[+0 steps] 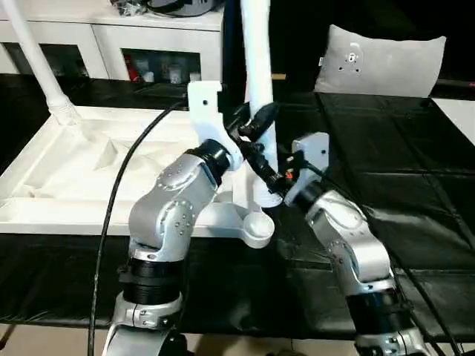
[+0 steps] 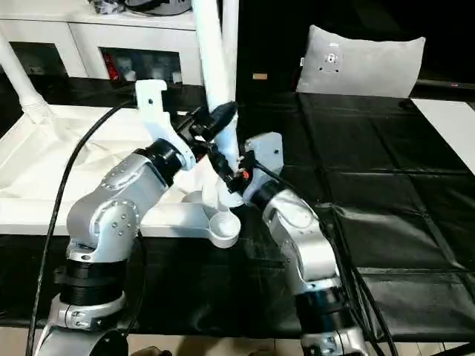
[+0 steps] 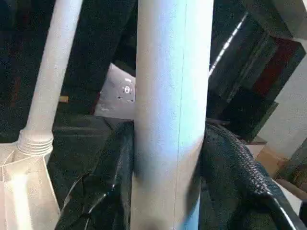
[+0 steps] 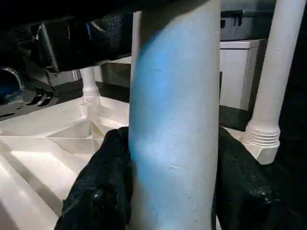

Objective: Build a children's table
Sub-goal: Pick table leg

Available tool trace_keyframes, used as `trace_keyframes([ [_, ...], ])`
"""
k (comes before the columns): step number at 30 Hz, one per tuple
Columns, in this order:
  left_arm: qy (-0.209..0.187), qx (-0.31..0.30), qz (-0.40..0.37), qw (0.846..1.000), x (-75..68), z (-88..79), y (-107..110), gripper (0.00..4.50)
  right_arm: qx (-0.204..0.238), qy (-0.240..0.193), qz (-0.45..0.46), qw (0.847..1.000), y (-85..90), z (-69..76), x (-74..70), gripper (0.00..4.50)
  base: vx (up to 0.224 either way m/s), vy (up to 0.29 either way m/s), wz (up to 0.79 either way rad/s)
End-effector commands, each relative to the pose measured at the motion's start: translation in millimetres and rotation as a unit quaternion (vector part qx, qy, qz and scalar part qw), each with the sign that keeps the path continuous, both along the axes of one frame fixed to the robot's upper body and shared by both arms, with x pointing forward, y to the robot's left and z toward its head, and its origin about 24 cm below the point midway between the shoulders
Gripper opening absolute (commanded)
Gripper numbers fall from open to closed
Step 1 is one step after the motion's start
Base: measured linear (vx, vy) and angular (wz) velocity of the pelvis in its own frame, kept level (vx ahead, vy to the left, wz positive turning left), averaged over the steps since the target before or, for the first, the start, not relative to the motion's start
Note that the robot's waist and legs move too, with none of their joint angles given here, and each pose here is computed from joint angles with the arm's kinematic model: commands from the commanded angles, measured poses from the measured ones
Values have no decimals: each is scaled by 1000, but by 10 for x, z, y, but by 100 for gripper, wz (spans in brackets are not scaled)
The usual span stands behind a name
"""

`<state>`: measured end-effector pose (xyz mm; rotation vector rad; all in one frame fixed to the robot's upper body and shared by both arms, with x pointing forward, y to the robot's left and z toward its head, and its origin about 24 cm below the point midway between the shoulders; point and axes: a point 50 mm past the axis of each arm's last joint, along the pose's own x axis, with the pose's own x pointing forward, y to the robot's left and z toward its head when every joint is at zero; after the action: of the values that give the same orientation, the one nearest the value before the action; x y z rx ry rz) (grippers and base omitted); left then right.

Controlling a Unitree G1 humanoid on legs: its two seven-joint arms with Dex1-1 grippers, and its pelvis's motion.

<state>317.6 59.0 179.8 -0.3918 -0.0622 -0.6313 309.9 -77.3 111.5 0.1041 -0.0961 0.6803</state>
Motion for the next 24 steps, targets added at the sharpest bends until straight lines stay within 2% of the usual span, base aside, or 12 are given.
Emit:
trace_keyframes([
  [1,6,-13,-2,1000,12,27,-46,184,-15,-19,21,999,93,53,1,186,0,0,0],
  [2,8,-13,8,1000,32,26,-10,184,-14,-18,27,999,102,60,7,221,0,0,0],
  [4,11,-13,17,1000,58,21,23,184,-16,-17,31,999,104,65,15,256,0,0,0],
  [7,15,-13,31,999,100,16,76,184,-16,-12,49,999,104,73,14,270,0,0,0],
  [9,18,-17,40,999,129,14,116,182,-9,-7,59,998,89,81,7,303,0,0,0],
  [12,22,-20,47,998,156,6,167,182,-3,-3,66,998,50,100,0,325,0,0,0],
  [15,23,-19,50,998,205,7,256,182,37,8,74,997,-72,182,-15,349,0,0,0],
  [24,30,-44,25,998,260,-3,395,182,103,43,57,992,-347,272,5,416,0,0,0],
])
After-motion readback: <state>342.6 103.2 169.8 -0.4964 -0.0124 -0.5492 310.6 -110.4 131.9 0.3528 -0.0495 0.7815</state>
